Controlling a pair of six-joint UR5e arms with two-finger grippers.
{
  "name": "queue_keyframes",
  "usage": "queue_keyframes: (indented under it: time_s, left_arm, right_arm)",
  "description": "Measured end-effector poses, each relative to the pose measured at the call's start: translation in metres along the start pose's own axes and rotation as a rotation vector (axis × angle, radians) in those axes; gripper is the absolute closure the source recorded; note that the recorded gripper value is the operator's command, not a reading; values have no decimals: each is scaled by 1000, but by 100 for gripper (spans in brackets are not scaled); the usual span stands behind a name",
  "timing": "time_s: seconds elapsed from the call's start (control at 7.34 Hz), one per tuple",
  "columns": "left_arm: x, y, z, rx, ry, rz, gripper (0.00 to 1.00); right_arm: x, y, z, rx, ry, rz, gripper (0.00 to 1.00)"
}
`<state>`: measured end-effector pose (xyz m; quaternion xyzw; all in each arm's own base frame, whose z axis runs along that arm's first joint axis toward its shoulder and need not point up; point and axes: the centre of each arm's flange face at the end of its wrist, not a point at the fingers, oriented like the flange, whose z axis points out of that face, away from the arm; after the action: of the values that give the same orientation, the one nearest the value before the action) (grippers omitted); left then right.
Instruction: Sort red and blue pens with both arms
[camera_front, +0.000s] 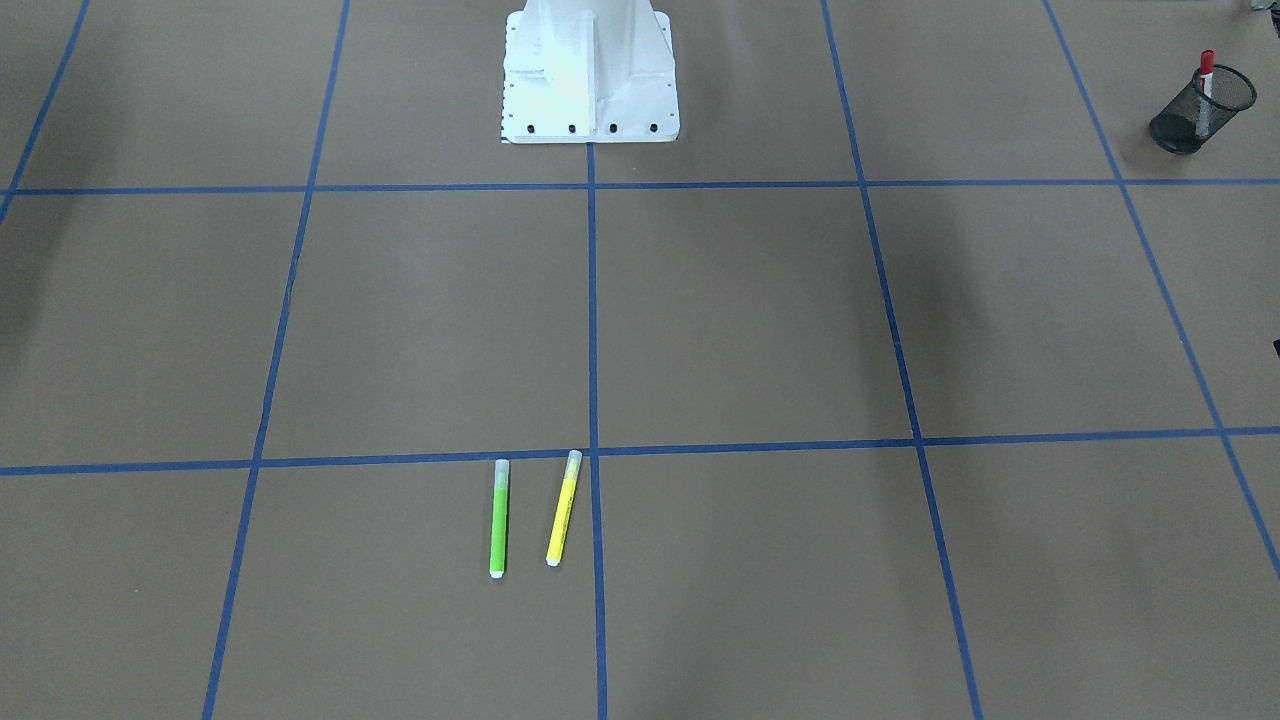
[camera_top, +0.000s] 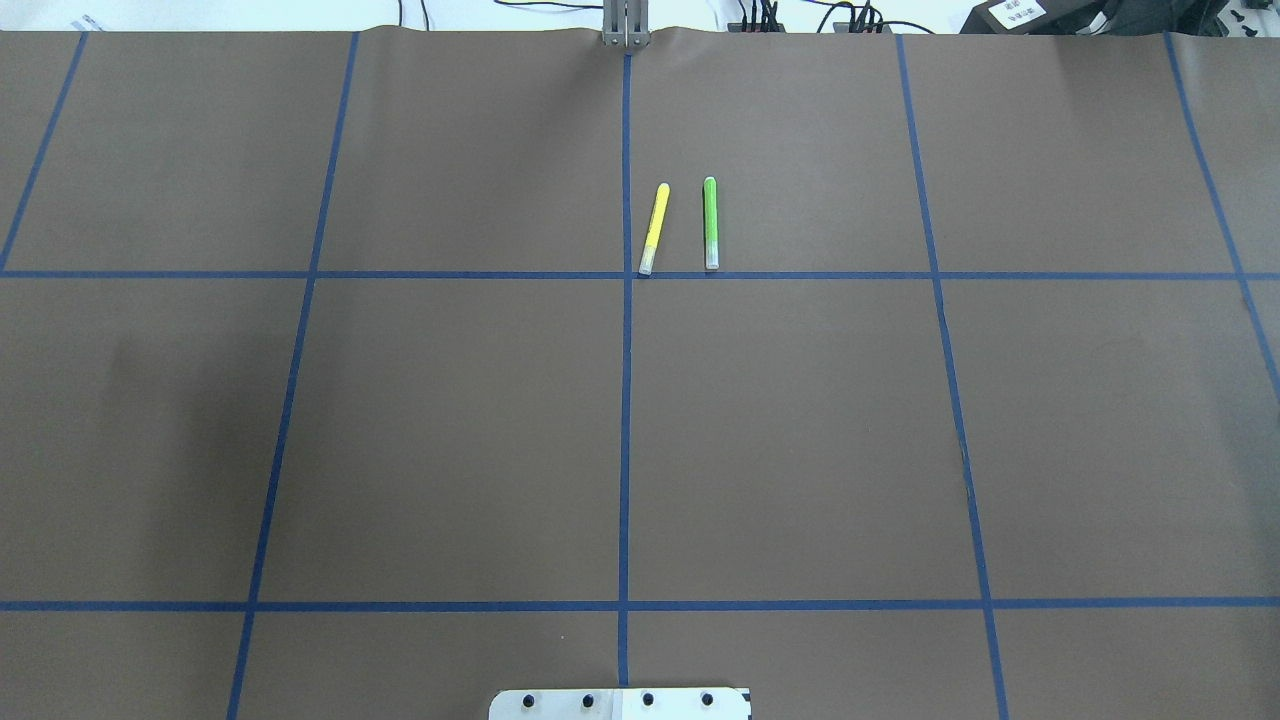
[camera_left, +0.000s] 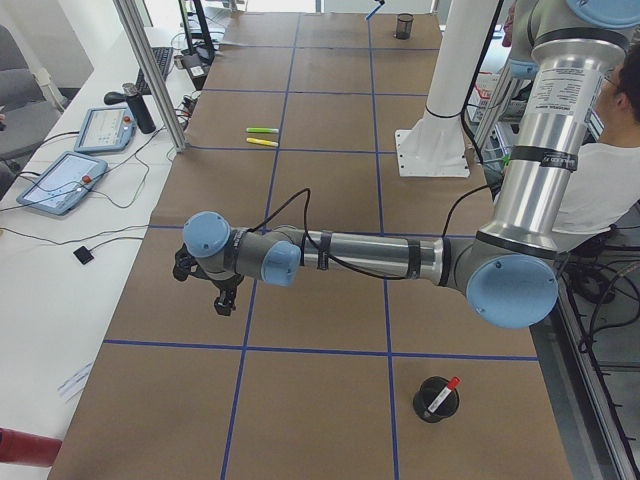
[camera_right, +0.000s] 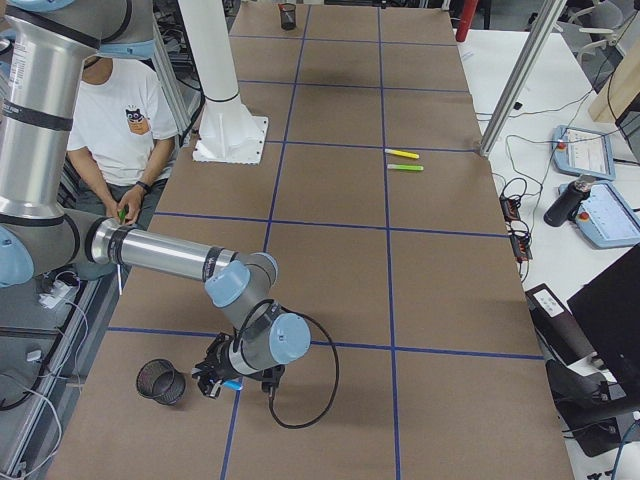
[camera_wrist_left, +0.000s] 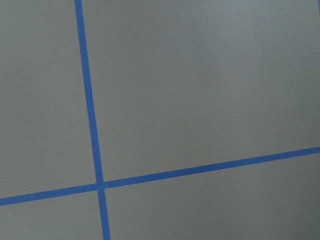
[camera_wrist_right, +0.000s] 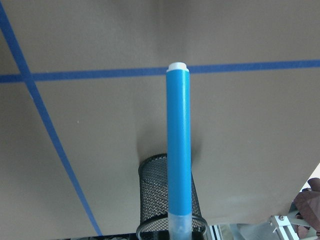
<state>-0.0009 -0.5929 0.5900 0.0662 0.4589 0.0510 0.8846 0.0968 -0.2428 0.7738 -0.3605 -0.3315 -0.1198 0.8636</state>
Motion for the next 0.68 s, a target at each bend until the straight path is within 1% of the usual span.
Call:
queue_keyframes:
  time_s: [0.41, 0.68]
  left_arm:
    - [5, -3, -3, 7, 1, 9, 0]
    - [9, -5, -6, 13, 2, 18, 0]
  right_arm:
    - [13, 33, 28, -112, -52, -35, 100]
    - [19, 51, 36, -163, -84, -53, 100]
